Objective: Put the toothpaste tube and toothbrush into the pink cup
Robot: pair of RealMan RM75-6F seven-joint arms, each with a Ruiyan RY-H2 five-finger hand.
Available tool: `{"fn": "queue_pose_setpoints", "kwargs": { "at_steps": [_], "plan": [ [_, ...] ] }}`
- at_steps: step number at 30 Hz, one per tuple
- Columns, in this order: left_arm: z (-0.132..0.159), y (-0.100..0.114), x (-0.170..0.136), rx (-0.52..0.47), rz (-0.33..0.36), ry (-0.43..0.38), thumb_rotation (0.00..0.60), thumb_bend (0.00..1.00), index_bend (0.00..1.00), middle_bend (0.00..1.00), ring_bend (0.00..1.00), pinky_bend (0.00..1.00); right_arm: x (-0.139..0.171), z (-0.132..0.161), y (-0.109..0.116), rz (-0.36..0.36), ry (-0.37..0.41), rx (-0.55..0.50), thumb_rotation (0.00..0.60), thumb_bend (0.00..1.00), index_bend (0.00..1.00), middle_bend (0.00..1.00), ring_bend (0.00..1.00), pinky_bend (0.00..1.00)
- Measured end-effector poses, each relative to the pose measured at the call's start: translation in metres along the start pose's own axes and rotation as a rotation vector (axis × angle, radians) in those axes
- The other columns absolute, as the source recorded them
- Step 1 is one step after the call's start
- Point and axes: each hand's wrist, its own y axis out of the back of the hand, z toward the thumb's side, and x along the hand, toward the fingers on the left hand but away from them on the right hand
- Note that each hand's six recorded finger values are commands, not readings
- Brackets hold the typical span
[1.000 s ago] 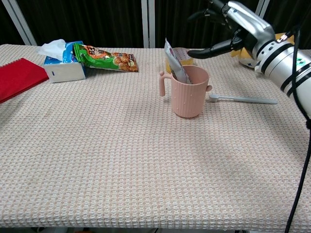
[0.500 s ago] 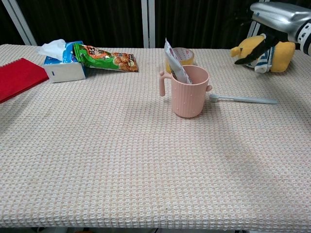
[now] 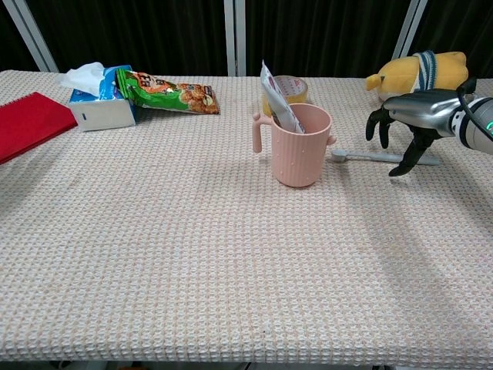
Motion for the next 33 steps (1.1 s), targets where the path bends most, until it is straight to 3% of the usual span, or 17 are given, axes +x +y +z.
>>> {"fn": "queue_pose_setpoints", "kwargs": {
  "at_steps": [8, 33],
  "plan": [
    [-0.001, -0.002, 0.001, 0.001, -0.009, 0.002, 0.278, 0.04, 0.08, 0.08, 0.09, 0.20, -0.011, 0.010, -0.003, -0.058, -0.021, 0.035, 0.600, 0.36, 0.48, 0.47, 0.06, 0.00],
    [-0.003, -0.008, 0.001, 0.001, -0.027, 0.005, 0.278, 0.04, 0.08, 0.08, 0.09, 0.20, -0.020, 0.011, -0.010, -0.076, -0.040, 0.044, 0.600, 0.56, 0.54, 0.46, 0.06, 0.00]
  ]
}}
